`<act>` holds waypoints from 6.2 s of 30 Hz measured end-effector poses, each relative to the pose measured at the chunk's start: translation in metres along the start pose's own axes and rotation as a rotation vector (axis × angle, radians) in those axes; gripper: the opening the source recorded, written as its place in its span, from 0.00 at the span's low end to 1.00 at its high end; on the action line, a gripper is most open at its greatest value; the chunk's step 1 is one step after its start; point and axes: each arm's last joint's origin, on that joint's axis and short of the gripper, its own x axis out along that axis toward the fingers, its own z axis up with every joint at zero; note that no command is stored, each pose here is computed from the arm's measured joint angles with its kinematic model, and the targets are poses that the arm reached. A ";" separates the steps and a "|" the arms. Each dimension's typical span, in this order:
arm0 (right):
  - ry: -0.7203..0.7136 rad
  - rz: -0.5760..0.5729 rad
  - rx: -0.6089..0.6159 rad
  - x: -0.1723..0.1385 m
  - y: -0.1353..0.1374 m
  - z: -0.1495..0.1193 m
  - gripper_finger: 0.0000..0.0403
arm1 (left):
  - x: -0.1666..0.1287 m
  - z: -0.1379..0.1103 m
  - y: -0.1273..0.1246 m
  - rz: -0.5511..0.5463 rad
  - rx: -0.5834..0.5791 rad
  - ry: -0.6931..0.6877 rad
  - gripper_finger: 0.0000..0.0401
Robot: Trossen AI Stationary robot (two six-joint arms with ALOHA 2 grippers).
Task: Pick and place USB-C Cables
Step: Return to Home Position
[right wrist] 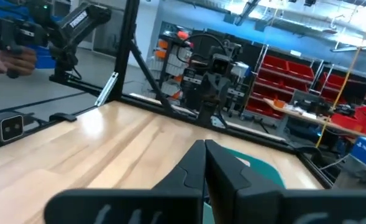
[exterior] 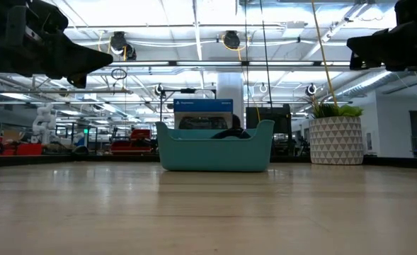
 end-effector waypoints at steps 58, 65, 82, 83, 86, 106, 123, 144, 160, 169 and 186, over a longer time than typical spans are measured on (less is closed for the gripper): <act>0.090 -0.116 0.030 -0.002 -0.009 -0.008 0.00 | -0.020 0.006 0.017 -0.025 0.092 0.018 0.02; 0.090 -0.116 0.030 -0.002 -0.009 -0.008 0.00 | -0.029 0.009 0.020 -0.036 0.099 -0.018 0.02; 0.089 -0.116 0.030 -0.002 -0.009 -0.008 0.00 | -0.044 0.002 0.020 -0.079 0.045 0.039 0.02; 0.090 -0.116 0.030 -0.002 -0.009 -0.008 0.00 | -0.044 0.002 0.020 -0.087 0.045 0.042 0.02; 0.089 -0.116 0.030 -0.002 -0.009 -0.008 0.00 | -0.044 0.002 0.020 -0.096 0.049 0.042 0.02; 0.089 -0.116 0.030 -0.002 -0.009 -0.008 0.00 | -0.044 0.002 0.020 -0.094 -0.002 0.046 0.02; 0.089 -0.116 0.030 -0.002 -0.009 -0.008 0.00 | -0.044 0.002 0.020 -0.094 -0.002 0.047 0.02; 0.089 -0.116 0.030 -0.002 -0.009 -0.008 0.00 | -0.044 0.002 0.020 -0.094 -0.002 0.047 0.02; 0.089 -0.116 0.030 -0.002 -0.009 -0.008 0.00 | -0.044 0.002 0.020 -0.094 0.000 0.047 0.02; 0.089 -0.115 0.030 -0.002 -0.009 -0.008 0.00 | -0.044 0.002 0.020 -0.093 -0.001 0.048 0.02; 0.089 -0.115 0.030 -0.002 -0.009 -0.008 0.00 | -0.044 0.002 0.020 -0.093 -0.002 0.048 0.02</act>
